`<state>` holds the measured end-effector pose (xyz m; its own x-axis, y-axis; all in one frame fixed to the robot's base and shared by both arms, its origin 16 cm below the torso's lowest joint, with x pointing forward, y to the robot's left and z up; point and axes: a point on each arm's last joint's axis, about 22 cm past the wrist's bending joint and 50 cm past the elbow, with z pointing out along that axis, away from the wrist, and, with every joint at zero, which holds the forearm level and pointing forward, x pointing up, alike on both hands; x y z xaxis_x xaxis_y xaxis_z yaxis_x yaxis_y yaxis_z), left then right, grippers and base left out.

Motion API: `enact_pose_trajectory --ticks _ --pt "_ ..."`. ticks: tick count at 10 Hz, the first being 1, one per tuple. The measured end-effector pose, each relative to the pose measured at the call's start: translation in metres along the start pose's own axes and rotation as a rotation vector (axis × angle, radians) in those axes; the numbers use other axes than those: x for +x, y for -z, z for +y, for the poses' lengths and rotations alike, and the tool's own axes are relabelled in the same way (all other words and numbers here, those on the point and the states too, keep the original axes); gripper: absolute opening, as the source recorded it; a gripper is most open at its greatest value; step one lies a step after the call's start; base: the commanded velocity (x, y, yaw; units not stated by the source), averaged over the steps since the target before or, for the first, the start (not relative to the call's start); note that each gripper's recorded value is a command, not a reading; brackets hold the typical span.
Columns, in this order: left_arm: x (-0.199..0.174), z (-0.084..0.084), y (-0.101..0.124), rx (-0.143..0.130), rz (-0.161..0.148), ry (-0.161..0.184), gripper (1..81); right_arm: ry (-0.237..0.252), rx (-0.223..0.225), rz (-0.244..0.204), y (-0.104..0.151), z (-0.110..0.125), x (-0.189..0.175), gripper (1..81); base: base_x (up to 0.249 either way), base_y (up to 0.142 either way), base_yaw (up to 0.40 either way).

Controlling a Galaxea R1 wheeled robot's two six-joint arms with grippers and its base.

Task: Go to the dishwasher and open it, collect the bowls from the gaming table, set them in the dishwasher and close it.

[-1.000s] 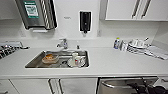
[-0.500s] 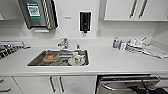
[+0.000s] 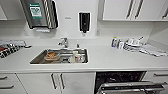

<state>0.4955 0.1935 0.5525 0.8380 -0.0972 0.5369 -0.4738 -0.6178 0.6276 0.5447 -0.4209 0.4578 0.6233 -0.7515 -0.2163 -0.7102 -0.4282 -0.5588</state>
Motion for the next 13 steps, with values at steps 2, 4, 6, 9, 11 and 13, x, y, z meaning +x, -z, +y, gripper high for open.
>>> enact_pose_trajectory --ticks 2,4,6,9,11,13 --pt "-0.001 0.0 0.0 -0.001 -0.002 0.002 81.1 0.028 -0.082 -0.057 -0.013 0.048 -0.021 81.1 -0.079 0.0 0.0" --pt "-0.004 -0.001 0.0 0.003 -0.006 0.004 81.1 0.002 -0.092 0.002 -0.033 0.073 -0.023 81.1 -0.079 0.0 0.0" --pt "-0.006 -0.005 -0.001 0.01 -0.008 0.007 81.1 0.039 -0.095 0.028 -0.04 0.067 -0.015 81.1 -0.079 0.0 0.0" --pt "-0.009 -0.003 -0.004 0.004 -0.012 0.012 81.1 0.006 -0.106 0.08 -0.061 0.084 -0.013 81.1 -0.08 0.0 0.0" --pt "-0.014 -0.007 -0.008 0.007 -0.017 0.02 81.1 -0.025 -0.114 0.103 -0.073 0.093 -0.012 81.1 -0.081 0.0 0.0" --pt "-0.024 -0.008 -0.009 0.007 -0.027 0.035 81.1 -0.021 -0.103 0.133 -0.081 0.086 -0.007 81.1 -0.095 0.0 0.0"
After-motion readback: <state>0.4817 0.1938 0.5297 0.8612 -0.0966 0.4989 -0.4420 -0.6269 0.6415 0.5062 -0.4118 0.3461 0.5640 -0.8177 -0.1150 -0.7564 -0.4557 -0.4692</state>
